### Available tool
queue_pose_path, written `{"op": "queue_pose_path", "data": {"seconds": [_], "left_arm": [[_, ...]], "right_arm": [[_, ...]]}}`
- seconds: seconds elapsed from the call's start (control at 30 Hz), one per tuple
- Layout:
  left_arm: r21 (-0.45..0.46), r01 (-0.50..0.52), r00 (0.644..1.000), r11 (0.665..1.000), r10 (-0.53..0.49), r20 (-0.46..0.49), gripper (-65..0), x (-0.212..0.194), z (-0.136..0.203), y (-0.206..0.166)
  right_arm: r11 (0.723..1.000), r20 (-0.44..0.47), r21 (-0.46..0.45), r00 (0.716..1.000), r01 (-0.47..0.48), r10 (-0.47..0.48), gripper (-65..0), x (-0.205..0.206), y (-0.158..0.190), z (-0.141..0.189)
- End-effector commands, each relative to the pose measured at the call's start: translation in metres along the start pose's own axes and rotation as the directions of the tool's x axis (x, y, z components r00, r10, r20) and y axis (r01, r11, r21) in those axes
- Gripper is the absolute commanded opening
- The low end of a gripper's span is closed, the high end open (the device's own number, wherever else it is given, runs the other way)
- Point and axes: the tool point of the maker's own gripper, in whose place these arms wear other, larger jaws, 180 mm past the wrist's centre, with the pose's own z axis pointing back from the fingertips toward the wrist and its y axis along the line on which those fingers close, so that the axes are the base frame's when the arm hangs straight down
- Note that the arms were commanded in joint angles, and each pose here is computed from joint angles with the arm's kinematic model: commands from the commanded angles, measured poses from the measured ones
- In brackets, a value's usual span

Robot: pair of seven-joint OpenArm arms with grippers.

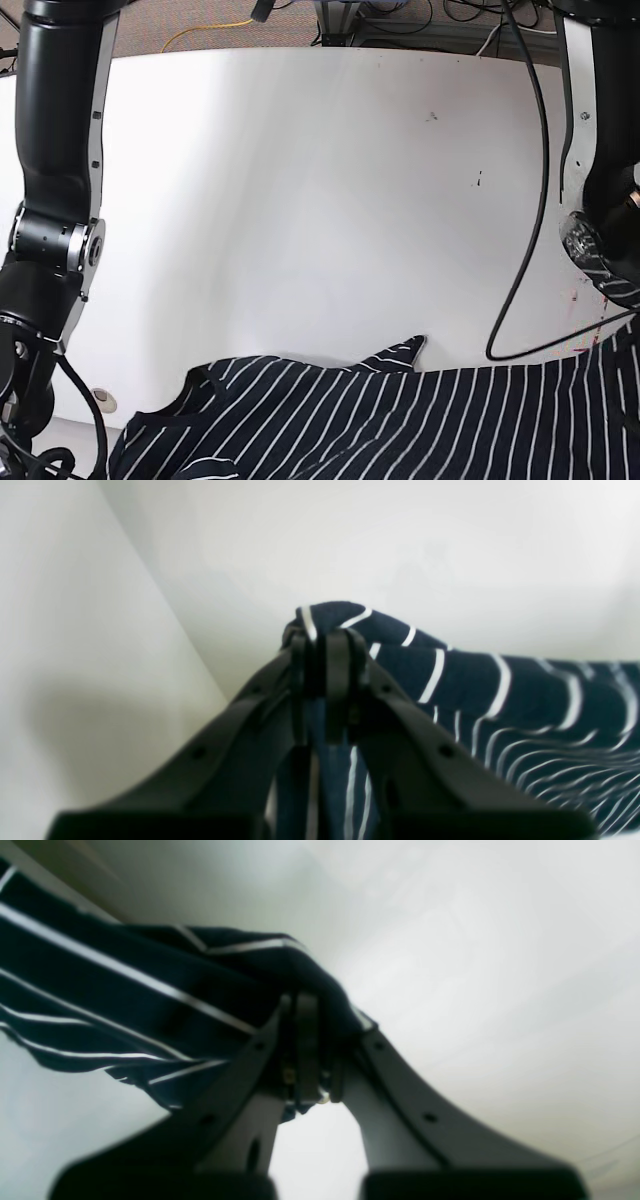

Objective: Fold the T-shirt properly
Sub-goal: 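Lift the shirt with both grippers and swing it up off the table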

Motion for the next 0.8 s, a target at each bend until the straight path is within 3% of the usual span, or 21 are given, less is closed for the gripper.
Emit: {"op": "queue_pose_path", "data": {"seconds": [0.0, 0.13, 0.3, 0.53, 0.77], "left_arm": [[0.004, 0.043, 0.999, 0.999, -0.043, 0.026, -65.0, 0.0, 0.007, -0.004], [-0.035, 0.125, 0.988, 0.992, -0.127, -0.083, -65.0, -0.051, 0.014, -0.024], [-0.091, 0.136, 0.968, 0.987, -0.152, -0.198, -65.0, -0.115, 0.025, -0.048], [-0.141, 0.14, 0.927, 0.98, -0.18, -0.329, -65.0, -0.186, 0.052, -0.067], [-0.184, 0.168, 0.884, 0.968, -0.231, -0.407, -65.0, -0.229, 0.081, -0.08]], "right_arm": [[0.997, 0.051, -0.072, 0.999, -0.008, 0.012, -65.0, 0.018, -0.025, 0.021], [0.991, 0.084, -0.125, 0.996, 0.041, -0.031, -65.0, 0.014, -0.042, 0.041], [0.984, 0.013, -0.081, 0.987, 0.159, -0.159, -65.0, -0.051, -0.026, 0.023], [0.951, -0.097, -0.014, 0.946, 0.31, -0.31, -65.0, -0.132, 0.017, 0.001], [0.951, -0.174, -0.024, 0.936, 0.307, -0.307, -65.0, -0.185, 0.057, 0.014]]}}
